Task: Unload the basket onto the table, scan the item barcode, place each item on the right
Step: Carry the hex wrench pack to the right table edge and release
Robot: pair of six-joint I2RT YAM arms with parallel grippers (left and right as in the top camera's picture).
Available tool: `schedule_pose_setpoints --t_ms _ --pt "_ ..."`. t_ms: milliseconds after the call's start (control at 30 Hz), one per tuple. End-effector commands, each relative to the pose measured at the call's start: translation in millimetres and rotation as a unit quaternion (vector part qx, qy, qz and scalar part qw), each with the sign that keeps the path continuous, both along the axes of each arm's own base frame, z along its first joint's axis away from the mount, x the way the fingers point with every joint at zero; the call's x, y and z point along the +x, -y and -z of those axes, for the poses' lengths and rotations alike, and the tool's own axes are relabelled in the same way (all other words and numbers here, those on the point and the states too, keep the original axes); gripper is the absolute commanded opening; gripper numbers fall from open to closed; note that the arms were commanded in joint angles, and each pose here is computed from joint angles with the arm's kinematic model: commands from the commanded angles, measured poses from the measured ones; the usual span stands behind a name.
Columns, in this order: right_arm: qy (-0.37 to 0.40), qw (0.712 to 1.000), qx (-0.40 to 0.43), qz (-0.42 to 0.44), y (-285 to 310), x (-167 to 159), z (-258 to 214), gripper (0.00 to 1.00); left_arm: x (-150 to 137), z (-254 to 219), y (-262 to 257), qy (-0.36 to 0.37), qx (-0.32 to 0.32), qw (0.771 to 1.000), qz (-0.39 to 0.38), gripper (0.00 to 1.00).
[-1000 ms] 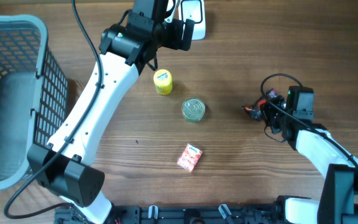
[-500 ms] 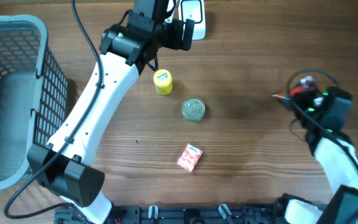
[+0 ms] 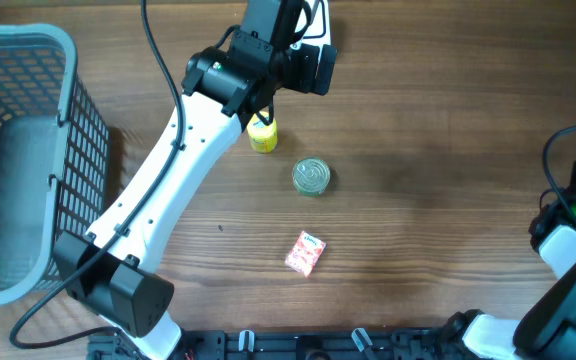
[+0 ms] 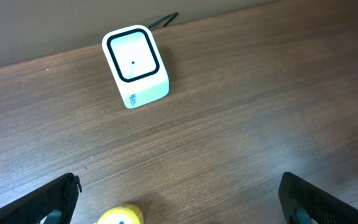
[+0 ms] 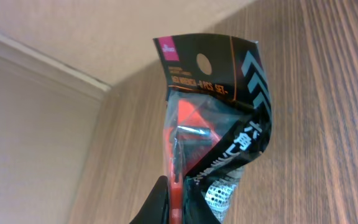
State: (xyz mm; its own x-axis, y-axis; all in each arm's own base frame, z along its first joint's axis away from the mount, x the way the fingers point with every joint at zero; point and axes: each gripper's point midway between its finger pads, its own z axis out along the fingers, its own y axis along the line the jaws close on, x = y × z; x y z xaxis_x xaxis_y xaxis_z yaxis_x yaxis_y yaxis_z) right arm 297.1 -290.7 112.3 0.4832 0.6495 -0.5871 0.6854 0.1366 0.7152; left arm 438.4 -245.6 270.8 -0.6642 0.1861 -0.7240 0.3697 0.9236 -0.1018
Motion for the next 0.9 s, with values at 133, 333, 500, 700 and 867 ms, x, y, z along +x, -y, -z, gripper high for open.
schedule_pose_setpoints --t_ms 133,333,500,700,867 --pt "0.007 1.0 -0.004 0.005 36.0 40.8 10.2 0.07 -1.6 12.3 -3.1 -0.021 0.009 1.0 -0.01 1.0" --pt "0.024 0.997 0.068 0.014 39.5 50.0 27.9 0.12 -3.0 14.7 -4.7 -0.025 0.013 1.0 -0.012 1.0" --pt "-0.022 0.99 0.136 0.025 34.1 31.1 72.4 0.16 -7.8 19.8 -7.4 -0.039 0.021 0.999 -0.011 1.0" --pt "-0.058 0.982 0.02 -0.177 7.9 67.8 17.4 1.0 -8.4 20.4 -7.6 -0.04 0.021 0.999 -0.011 1.0" --pt "-0.003 0.935 -0.046 -0.351 -76.3 92.6 -75.5 1.0 5.6 -27.3 -61.9 0.034 0.025 0.989 -0.141 1.0"
